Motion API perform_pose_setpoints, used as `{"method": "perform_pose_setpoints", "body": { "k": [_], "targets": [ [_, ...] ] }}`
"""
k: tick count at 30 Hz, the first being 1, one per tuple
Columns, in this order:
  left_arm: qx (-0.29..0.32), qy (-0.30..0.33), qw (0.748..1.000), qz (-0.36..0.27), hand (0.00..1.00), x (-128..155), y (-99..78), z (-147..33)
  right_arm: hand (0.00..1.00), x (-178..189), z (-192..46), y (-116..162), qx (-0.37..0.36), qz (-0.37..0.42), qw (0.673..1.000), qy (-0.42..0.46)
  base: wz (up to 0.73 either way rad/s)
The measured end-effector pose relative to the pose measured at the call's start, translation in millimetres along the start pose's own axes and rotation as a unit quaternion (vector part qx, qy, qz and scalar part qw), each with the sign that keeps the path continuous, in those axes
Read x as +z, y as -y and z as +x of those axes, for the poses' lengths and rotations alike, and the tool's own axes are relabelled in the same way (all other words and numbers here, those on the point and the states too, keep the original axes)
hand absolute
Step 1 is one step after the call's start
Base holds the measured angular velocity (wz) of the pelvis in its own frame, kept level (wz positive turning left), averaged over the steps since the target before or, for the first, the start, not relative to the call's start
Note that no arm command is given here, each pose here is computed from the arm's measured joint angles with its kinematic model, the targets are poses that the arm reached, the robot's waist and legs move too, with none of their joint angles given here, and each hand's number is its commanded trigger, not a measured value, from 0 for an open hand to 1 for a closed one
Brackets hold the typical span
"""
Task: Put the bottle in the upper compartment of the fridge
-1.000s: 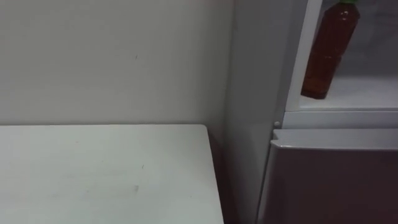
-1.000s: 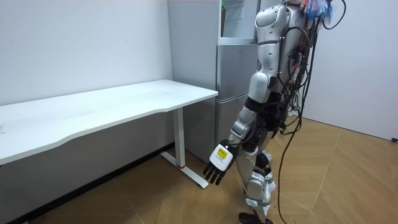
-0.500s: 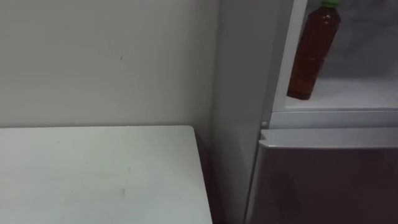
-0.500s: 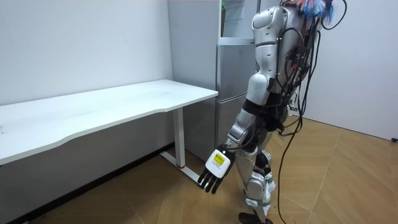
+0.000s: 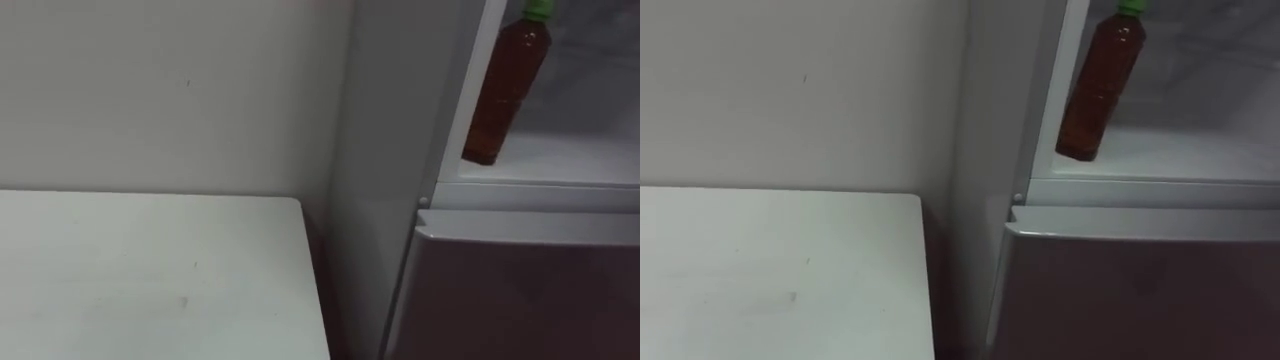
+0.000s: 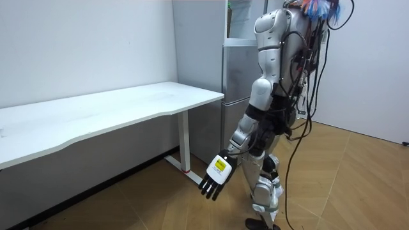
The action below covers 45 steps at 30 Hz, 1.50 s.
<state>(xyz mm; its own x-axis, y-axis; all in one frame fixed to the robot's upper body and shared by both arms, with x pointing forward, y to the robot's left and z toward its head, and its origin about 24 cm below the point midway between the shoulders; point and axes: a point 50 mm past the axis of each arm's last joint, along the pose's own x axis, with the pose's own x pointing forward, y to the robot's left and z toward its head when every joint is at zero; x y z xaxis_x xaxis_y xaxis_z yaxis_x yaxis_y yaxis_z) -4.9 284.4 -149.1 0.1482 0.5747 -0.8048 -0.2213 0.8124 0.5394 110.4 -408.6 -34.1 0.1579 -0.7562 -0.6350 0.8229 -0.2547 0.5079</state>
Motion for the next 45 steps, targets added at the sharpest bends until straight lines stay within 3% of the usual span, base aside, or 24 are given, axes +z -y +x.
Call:
{"method": "perform_pose_setpoints", "body": {
  "k": [13,23,45],
  "targets": [
    [0.002,0.005,1.0,0.019,0.0,-3,-3.0,-1.4,0.0,43,-60,-94,0.145,0.003,0.982,0.119,-0.02],
    [-0.005,-0.002,1.0,0.021,0.0,-9,0.8,-3.7,0.0,50,-76,-103,0.135,-0.069,0.965,0.212,-0.04],
    [-0.003,-0.02,1.0,0.018,0.0,-19,4.5,-6.2,0.0,28,-108,-122,0.171,-0.195,0.927,0.271,-0.03]
  ]
}}
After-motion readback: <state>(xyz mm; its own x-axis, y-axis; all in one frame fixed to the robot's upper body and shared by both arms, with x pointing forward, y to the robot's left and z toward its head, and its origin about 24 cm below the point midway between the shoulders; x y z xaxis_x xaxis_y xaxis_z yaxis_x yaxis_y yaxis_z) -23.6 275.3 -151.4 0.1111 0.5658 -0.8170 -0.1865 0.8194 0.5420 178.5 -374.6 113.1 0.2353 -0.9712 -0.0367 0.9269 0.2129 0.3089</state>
